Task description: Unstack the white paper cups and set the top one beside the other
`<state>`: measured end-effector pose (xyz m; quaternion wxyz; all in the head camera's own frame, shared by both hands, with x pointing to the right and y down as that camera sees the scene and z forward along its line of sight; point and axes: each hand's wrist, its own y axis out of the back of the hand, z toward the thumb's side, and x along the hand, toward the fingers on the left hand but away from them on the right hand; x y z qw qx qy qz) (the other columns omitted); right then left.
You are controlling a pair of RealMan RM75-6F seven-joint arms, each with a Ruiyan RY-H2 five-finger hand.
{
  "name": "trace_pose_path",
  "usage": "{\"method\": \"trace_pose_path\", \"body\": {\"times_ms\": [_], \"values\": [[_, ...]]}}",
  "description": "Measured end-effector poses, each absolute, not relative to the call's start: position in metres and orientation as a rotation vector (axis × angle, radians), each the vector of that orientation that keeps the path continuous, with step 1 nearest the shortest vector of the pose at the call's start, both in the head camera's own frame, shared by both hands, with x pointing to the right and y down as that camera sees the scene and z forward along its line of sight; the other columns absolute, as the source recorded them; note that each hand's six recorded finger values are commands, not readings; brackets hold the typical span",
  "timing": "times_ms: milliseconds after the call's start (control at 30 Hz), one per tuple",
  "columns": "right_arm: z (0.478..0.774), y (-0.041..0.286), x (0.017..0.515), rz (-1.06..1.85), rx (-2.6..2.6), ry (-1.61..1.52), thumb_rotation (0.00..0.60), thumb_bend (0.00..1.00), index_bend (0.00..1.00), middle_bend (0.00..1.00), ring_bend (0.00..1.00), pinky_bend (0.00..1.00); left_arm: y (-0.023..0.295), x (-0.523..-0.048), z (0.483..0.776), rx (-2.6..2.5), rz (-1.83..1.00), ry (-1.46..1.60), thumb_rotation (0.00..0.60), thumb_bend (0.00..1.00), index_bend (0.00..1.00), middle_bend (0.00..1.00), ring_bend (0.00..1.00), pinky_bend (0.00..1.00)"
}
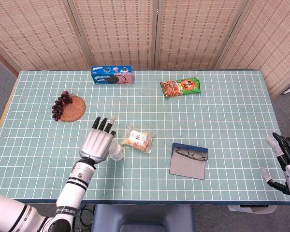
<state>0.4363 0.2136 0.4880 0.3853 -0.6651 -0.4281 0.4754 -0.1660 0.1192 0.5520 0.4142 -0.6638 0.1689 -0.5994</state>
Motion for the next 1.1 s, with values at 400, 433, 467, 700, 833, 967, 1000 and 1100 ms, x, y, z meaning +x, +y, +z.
{"method": "trace_pose_path", "body": {"times_ms": [400,433,467,700,833,967,1000,1100], "values": [[0.495,0.213,0.433,1.239,-1.678,-1.070,0.600,0.34,0.05,0.00,0.00,0.00,0.112,-0.215,0.554,-1.682,-1.557,0.516,0.600,0.29,0.44,0.00,0.00,0.00],[0.496,0.213,0.432,1.240,-1.679,-1.067,0.600,0.34,0.05,0.00,0.00,0.00,0.112,-0.218,0.555,-1.688,-1.557,0.523,0.600,0.29,0.44,0.00,0.00,0.00],[0.496,0.213,0.432,1.239,-1.679,-1.065,0.600,0.34,0.05,0.00,0.00,0.00,0.113,-0.222,0.556,-1.695,-1.557,0.531,0.600,0.29,0.44,0.00,0.00,0.00],[0.495,0.216,0.429,1.230,-1.682,-1.061,0.600,0.34,0.05,0.00,0.00,0.00,0.118,-0.243,0.568,-1.726,-1.561,0.562,0.600,0.30,0.44,0.00,0.00,0.00],[0.495,0.217,0.428,1.222,-1.690,-1.057,0.600,0.34,0.05,0.00,0.00,0.00,0.121,-0.250,0.577,-1.740,-1.567,0.568,0.600,0.30,0.44,0.00,0.00,0.00],[0.493,0.217,0.428,1.214,-1.691,-1.062,0.600,0.34,0.05,0.00,0.00,0.00,0.123,-0.252,0.587,-1.762,-1.569,0.567,0.600,0.30,0.44,0.00,0.00,0.00],[0.492,0.217,0.428,1.213,-1.692,-1.063,0.600,0.34,0.05,0.00,0.00,0.00,0.124,-0.251,0.590,-1.769,-1.568,0.564,0.600,0.29,0.44,0.00,0.00,0.00],[0.491,0.217,0.428,1.208,-1.696,-1.067,0.600,0.34,0.05,0.00,0.00,0.00,0.126,-0.250,0.599,-1.789,-1.569,0.553,0.600,0.30,0.44,0.00,0.00,0.00]]}}
